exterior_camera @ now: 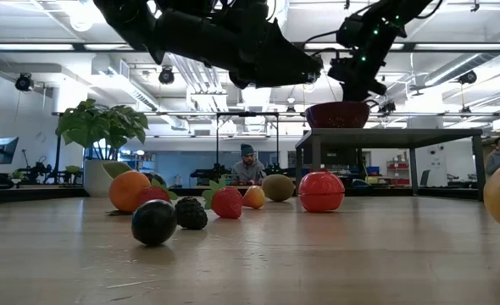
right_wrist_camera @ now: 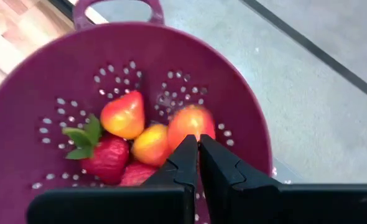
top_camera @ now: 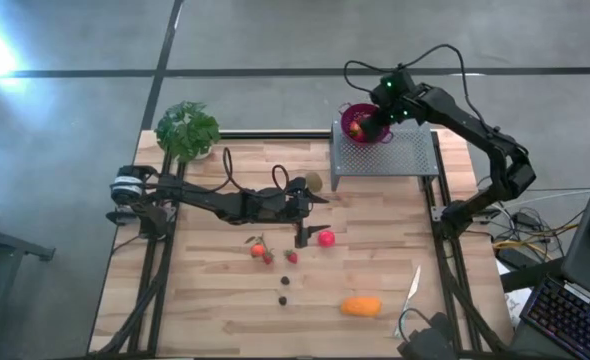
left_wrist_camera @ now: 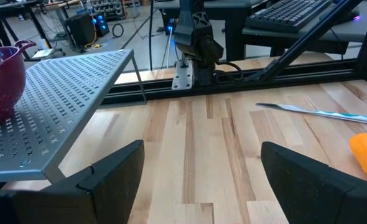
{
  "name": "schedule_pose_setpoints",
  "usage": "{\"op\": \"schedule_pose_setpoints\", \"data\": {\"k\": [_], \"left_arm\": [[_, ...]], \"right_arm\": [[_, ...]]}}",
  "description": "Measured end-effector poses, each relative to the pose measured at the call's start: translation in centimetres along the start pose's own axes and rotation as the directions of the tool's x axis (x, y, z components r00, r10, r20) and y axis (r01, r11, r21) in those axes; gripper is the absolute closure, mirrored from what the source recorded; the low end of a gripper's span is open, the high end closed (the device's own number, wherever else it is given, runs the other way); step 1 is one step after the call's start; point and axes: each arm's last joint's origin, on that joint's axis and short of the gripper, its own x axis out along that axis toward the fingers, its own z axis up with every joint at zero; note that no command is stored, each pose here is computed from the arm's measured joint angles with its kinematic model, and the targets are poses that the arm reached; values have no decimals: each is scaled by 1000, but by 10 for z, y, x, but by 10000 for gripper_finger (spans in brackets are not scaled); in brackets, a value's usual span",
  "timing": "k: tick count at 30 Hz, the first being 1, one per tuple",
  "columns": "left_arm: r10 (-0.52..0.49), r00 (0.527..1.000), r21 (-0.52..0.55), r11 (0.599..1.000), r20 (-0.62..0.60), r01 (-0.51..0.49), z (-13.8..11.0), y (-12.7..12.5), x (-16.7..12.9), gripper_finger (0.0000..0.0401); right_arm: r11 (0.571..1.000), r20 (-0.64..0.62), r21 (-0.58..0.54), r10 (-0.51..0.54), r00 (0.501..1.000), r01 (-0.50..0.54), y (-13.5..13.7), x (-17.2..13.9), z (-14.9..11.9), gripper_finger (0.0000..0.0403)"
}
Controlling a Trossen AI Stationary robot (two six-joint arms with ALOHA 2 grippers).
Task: Pick & Place Fruit
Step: Put the peach into the violet strainer bowl on the shelf
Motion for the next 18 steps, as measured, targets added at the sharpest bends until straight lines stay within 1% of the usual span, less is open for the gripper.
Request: {"op": "schedule_pose_setpoints", "data": {"k": [5, 8, 12, 18], "left_arm": [[0, 1000, 0, 1000, 0, 0, 0, 0, 0, 73], [0, 1000, 0, 1000, 0, 0, 0, 0, 0, 73], [0, 1000, 0, 1000, 0, 0, 0, 0, 0, 73], [0, 1000, 0, 1000, 0, 0, 0, 0, 0, 73]], "right_arm": [[1000, -9, 2, 0, 1000, 0, 0, 0, -1, 392], [1000, -10, 4, 0, 1000, 0, 0, 0, -1, 382], [1000, -6, 11, 0, 1000, 0, 0, -1, 0, 357], [1000, -1, 7, 1, 1000, -1, 0, -3, 1, 302]]}}
